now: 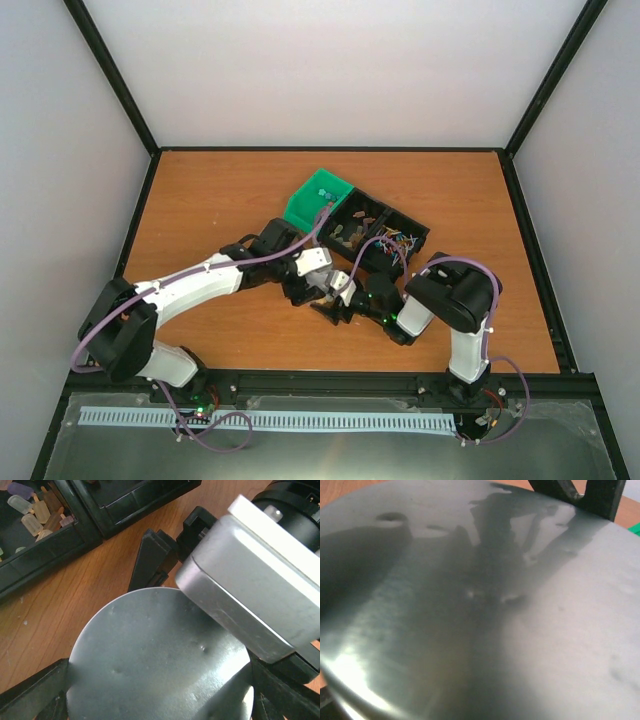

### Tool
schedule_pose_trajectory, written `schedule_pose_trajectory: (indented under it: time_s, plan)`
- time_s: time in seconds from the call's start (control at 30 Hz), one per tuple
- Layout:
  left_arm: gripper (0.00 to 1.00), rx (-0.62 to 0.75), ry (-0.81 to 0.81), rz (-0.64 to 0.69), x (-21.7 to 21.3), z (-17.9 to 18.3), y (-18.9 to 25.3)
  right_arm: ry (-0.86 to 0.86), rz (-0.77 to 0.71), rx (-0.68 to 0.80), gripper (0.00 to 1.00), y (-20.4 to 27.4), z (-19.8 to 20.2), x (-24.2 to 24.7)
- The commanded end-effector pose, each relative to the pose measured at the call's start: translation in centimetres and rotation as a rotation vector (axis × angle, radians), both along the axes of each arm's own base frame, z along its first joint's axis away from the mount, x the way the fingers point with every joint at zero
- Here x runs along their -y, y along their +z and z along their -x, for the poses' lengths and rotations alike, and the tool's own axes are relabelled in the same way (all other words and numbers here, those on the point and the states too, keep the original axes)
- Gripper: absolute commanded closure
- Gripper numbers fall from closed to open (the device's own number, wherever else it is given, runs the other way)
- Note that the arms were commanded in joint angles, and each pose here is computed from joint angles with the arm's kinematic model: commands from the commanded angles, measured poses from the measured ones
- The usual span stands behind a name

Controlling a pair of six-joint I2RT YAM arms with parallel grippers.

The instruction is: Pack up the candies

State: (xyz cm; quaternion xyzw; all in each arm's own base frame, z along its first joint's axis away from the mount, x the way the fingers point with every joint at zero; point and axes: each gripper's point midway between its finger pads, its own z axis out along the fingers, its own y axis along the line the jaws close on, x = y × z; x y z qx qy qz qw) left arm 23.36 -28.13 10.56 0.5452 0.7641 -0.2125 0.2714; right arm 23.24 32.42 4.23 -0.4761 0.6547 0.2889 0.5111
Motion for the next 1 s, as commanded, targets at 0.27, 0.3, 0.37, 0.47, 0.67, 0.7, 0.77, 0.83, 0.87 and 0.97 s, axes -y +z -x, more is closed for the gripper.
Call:
schedule_pose_trajectory:
  time_s: [0.27,0.3,0.37,0.47,0.67,0.7,0.77,0.83,0.87,0.97]
  plan:
    - [0.30,-0.102,-0.424,-0.181,-3.1,6.6,-3.8,0.114,-0.067,0.048,0.37,1.7,1.6,-0.4]
    - [0.30,-0.102,-0.470,-0.185,-3.2,6.8,-3.8,0.125,-0.066,0.050,0.38,1.7,1.8,-0.3]
    - [0.30,-0.108,-0.530,-0.187,-3.3,7.1,-3.7,0.145,-0.067,0.059,0.38,1.8,2.1,-0.3]
    - [0.30,-0.119,-0.611,-0.182,-3.6,7.6,-3.6,0.162,-0.063,0.066,0.39,1.8,2.4,0.0]
    - [0.30,-0.092,-0.632,-0.195,-3.3,6.8,-3.5,0.158,-0.058,0.068,0.32,1.7,2.6,0.3]
    - [0.30,-0.092,-0.607,-0.194,-3.1,6.3,-3.5,0.153,-0.058,0.070,0.26,1.8,2.5,0.4]
    - [0.30,-0.097,-0.537,-0.196,-2.7,5.3,-3.5,0.144,-0.058,0.080,0.16,1.9,2.3,0.4]
    - [0.30,-0.113,-0.479,-0.198,-2.6,4.6,-3.6,0.131,-0.056,0.096,0.03,2.2,2.1,0.5]
    - [0.30,-0.117,-0.443,-0.200,-2.6,4.1,-3.7,0.122,-0.054,0.108,0.00,2.4,2.0,0.7]
    - [0.30,-0.124,-0.340,-0.211,-3.0,2.6,-3.9,0.105,-0.030,0.132,0.00,2.7,1.8,1.4]
